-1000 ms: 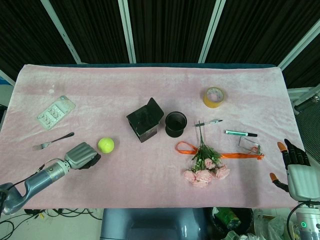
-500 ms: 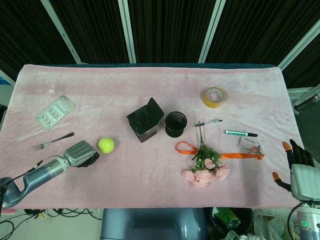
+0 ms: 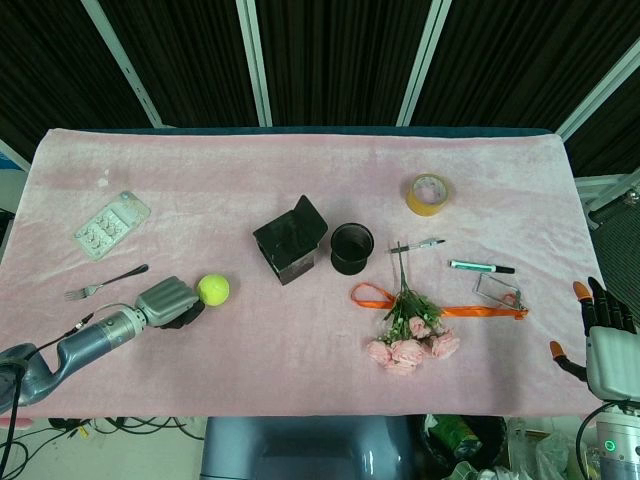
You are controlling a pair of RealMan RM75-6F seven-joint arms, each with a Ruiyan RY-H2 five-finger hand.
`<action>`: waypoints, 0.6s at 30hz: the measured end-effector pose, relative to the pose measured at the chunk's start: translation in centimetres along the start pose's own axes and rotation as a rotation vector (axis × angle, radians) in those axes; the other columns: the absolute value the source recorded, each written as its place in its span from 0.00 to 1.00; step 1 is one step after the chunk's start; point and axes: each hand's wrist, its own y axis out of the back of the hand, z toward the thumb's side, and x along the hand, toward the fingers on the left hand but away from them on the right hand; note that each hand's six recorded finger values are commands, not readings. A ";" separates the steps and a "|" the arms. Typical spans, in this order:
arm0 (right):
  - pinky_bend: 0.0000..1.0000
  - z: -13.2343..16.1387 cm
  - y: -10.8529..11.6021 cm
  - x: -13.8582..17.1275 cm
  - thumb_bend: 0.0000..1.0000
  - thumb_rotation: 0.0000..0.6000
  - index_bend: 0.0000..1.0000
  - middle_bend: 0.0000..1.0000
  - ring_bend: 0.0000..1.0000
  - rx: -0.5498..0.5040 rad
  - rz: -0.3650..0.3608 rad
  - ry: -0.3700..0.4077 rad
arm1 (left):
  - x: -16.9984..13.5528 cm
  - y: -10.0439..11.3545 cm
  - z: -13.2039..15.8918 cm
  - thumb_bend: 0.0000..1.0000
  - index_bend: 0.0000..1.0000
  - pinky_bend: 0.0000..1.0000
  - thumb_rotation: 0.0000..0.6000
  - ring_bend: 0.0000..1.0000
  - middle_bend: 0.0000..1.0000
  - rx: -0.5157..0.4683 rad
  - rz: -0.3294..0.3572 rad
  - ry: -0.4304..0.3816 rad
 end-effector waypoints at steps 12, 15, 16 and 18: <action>0.11 0.0 0.1 -0.1 0.19 1.00 0.00 0.00 0.08 -0.014 0.001 -0.008 | 2.8 0.5 0.8 0.82 0.90 0.91 1.00 0.75 0.88 0.031 0.049 -0.023; 0.11 0.0 0.1 -0.1 0.19 1.00 0.00 0.00 0.08 -0.016 0.002 -0.010 | 3.8 1.3 1.3 0.82 0.90 0.91 1.00 0.75 0.88 0.025 0.071 -0.033; 0.11 0.0 0.1 -0.1 0.19 1.00 0.00 0.00 0.08 -0.016 0.002 -0.011 | 4.3 1.6 1.5 0.82 0.90 0.91 1.00 0.75 0.88 0.022 0.079 -0.038; 0.11 0.0 0.1 -0.1 0.19 1.00 0.00 0.00 0.08 -0.017 0.001 -0.013 | 5.0 2.0 2.0 0.82 0.90 0.91 1.00 0.75 0.88 0.019 0.091 -0.049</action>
